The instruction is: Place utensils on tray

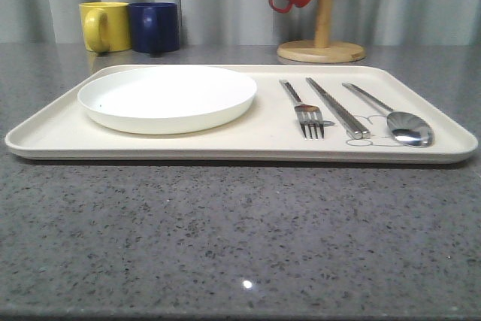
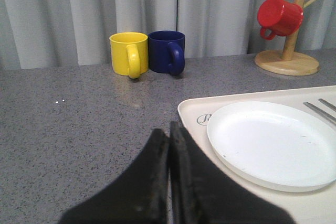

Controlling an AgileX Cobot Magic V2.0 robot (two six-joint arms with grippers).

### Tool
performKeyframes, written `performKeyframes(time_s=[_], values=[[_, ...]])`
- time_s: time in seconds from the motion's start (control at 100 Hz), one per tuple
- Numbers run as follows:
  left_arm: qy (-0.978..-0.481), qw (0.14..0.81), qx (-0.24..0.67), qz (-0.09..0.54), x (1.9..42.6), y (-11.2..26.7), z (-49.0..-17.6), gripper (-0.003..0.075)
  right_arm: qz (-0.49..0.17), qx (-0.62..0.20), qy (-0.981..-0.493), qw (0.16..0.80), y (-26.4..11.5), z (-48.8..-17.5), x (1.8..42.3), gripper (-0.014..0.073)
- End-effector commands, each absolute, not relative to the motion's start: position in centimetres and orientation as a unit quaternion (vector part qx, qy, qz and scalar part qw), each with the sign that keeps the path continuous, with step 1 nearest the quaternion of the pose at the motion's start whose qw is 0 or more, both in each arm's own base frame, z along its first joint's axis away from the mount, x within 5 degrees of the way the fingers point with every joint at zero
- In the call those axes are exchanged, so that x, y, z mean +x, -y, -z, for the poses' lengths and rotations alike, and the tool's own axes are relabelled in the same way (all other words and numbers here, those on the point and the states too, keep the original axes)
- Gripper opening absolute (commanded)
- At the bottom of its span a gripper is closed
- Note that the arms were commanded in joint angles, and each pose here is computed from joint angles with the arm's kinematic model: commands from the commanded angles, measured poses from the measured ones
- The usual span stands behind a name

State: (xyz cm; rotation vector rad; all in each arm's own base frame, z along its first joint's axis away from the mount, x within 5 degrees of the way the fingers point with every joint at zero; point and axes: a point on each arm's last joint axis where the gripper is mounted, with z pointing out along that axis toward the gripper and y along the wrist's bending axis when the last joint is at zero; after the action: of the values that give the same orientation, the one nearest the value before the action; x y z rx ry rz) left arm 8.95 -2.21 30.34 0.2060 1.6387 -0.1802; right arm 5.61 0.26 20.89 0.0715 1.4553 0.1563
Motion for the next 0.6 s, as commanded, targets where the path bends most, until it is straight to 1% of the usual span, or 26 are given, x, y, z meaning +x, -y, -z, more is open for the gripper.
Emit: performKeyframes(time_s=[0.0,0.53,0.59], values=[[-0.697,0.709,0.078,0.078,8.99,2.02,-31.9,-0.0018,-0.069,0.029,-0.615,0.785,-0.2,-22.38,5.15,-0.0078],[-0.697,0.709,0.078,0.078,8.99,2.02,-31.9,-0.0018,-0.069,0.029,-0.615,0.785,-0.2,-22.38,5.15,-0.0078],[-0.693,0.713,0.082,0.07,9.0,1.96,-31.99,-0.0018,-0.069,0.029,-0.615,0.785,-0.2,-22.38,5.15,-0.0078]])
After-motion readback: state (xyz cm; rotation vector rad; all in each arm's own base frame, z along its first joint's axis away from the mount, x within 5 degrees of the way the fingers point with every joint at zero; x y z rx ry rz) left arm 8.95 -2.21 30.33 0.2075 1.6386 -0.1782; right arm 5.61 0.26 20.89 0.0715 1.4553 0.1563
